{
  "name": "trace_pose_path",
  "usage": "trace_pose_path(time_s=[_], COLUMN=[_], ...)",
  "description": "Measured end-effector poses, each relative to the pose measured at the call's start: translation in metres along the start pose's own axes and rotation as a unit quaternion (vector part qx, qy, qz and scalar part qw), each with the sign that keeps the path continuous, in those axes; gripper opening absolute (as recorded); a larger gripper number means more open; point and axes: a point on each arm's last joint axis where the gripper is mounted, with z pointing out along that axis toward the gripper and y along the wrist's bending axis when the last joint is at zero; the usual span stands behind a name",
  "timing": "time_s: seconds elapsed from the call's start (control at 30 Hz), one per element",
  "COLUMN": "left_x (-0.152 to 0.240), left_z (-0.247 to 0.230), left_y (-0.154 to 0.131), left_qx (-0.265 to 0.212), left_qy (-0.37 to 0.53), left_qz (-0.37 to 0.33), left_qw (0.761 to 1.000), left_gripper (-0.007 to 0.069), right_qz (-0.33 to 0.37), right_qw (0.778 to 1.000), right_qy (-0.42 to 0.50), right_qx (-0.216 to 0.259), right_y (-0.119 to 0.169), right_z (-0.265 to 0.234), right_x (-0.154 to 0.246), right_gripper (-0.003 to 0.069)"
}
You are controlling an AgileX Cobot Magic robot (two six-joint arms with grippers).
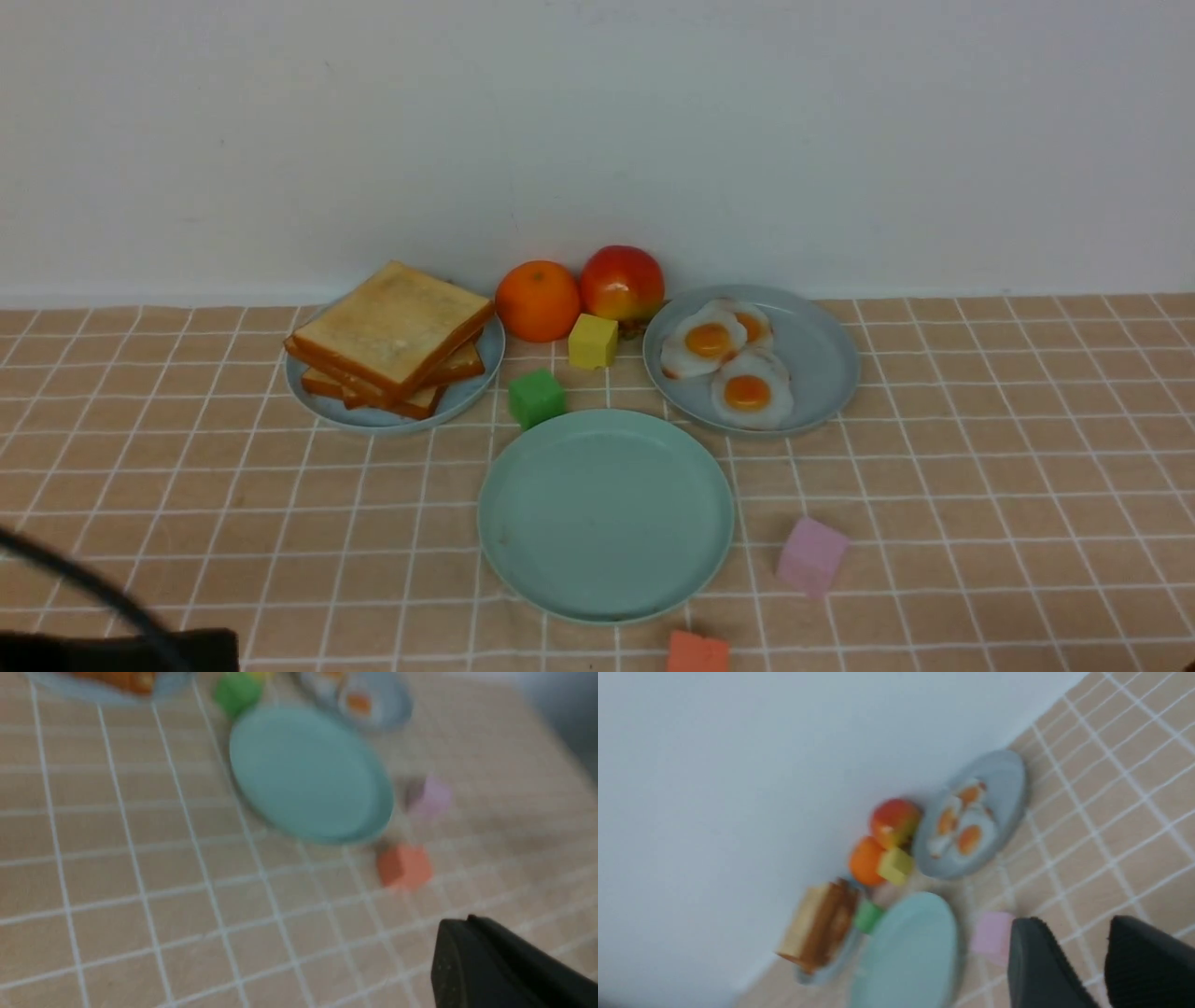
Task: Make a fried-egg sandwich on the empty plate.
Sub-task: Use the left arm to grab a slice of bread
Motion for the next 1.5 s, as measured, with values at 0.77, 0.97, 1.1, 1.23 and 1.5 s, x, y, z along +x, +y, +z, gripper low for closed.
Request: trace_pose_path(time_s=[0.77,0.97,1.1,1.23,1.5], left_x=[-0.139,-0.151,-0.154,-0.151,-0.136], left_z=[0.176,0.220,0.248,0.271,0.304], left_y=[0.012,0.025,0.038,0.050,0.068], left_qx=[-0.101,-0.150,-0.174,-0.189,-0.200], left_qy=[0.158,0.186,0.203,0.204,0.208], left_qz=[0.186,0.251,0.290,0.331,0.398], left_qw=[0.964,0.938,0.919,0.902,0.871], left_gripper=[-0.0013,0.0009,0.0160,0.0344,0.0529], right_qz=[-0.342,-0.351,-0.356,-0.358,-0.358], right_qw=[0.881,0.870,0.865,0.862,0.862], right_qy=[0.324,0.345,0.354,0.358,0.358], right_qx=[0.032,0.014,0.004,-0.001,-0.001], right_y=[0.129,0.132,0.134,0.134,0.134], right_z=[0.039,0.043,0.041,0.041,0.041], right_x=[-0.084,-0.079,-0.076,-0.075,-0.075], right_gripper=[0.0001,0.0004,0.0007,0.0013,0.0014])
